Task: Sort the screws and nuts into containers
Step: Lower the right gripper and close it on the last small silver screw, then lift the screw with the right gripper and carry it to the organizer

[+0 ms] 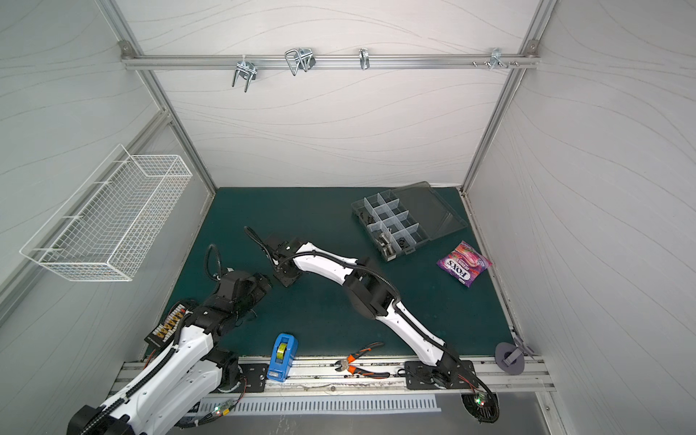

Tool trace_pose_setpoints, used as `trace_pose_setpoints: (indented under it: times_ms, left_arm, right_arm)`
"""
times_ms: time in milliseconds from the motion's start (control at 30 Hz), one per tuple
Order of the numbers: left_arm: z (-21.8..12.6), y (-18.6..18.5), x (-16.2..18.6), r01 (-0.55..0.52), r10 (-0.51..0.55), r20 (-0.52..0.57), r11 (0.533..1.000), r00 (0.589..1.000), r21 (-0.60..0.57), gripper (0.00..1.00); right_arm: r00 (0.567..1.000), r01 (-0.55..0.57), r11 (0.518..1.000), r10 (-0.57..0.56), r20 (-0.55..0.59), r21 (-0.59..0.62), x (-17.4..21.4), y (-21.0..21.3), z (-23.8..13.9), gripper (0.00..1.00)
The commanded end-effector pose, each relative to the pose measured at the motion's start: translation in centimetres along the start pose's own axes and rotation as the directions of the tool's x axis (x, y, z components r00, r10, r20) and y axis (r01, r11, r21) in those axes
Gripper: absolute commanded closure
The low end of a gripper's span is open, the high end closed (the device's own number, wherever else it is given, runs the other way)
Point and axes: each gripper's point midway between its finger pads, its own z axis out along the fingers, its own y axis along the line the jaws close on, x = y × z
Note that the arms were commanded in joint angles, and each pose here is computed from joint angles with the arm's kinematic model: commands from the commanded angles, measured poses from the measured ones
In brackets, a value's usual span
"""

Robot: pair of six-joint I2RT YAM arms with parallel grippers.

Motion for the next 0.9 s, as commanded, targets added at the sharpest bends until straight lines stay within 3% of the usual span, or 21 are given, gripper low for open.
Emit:
trace_pose_setpoints:
  times_ms: [0,267,867]
  left_arm:
    - [-0.2,-1.2,-1.0,0.021,-0.022,0.031,0.999,0.999,0.039,0.01]
    - [-0.1,-1.2,-1.0,0.021,-0.022,0.028,0.999,0.999,0.036,0.01]
    - [0.2,-1.4,-0.7,0.017,-0.017,0.013,0.999,1.0,0.042,0.01]
  right_arm:
    - [0.991,0.007,1.0,-0.01,-0.134,-0.022,4.1,0.6,1.9,0.92]
    - [0.992,-0.031,0.998,0.024,-0.126,-0.05,5.1,1.0,0.4,1.0]
    - [0.996,-0.084,0.996,0.084,-0.034,-0.008,4.9,-0.8,-4.9,1.0]
